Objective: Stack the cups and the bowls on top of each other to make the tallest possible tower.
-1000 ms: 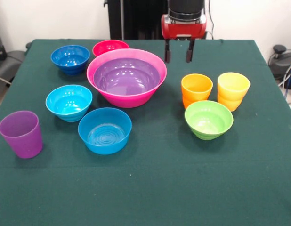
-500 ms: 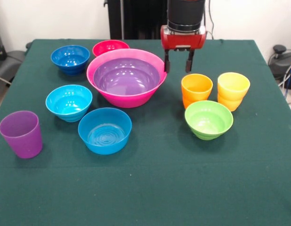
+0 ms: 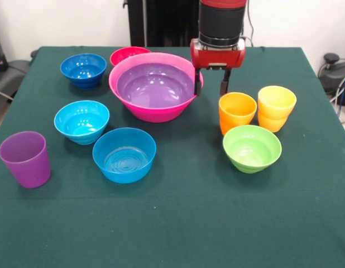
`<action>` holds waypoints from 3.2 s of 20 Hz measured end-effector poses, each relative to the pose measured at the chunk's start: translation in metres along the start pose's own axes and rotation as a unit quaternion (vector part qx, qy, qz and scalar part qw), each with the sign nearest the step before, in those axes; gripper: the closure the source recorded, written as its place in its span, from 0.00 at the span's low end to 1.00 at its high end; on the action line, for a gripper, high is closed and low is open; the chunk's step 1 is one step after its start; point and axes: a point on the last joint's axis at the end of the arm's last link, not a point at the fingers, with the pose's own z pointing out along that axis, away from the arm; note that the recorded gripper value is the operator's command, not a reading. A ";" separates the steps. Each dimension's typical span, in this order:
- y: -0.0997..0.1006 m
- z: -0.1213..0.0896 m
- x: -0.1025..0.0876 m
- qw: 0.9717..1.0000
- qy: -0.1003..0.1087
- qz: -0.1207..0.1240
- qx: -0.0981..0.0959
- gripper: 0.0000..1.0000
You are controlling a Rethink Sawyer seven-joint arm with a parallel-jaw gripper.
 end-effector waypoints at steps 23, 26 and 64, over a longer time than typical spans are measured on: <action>-0.017 -0.001 -0.029 1.000 -0.017 0.021 -0.005 0.00; -0.023 -0.006 -0.030 0.999 -0.019 0.025 -0.004 0.00; -0.036 -0.028 -0.092 0.999 0.037 0.034 0.019 0.00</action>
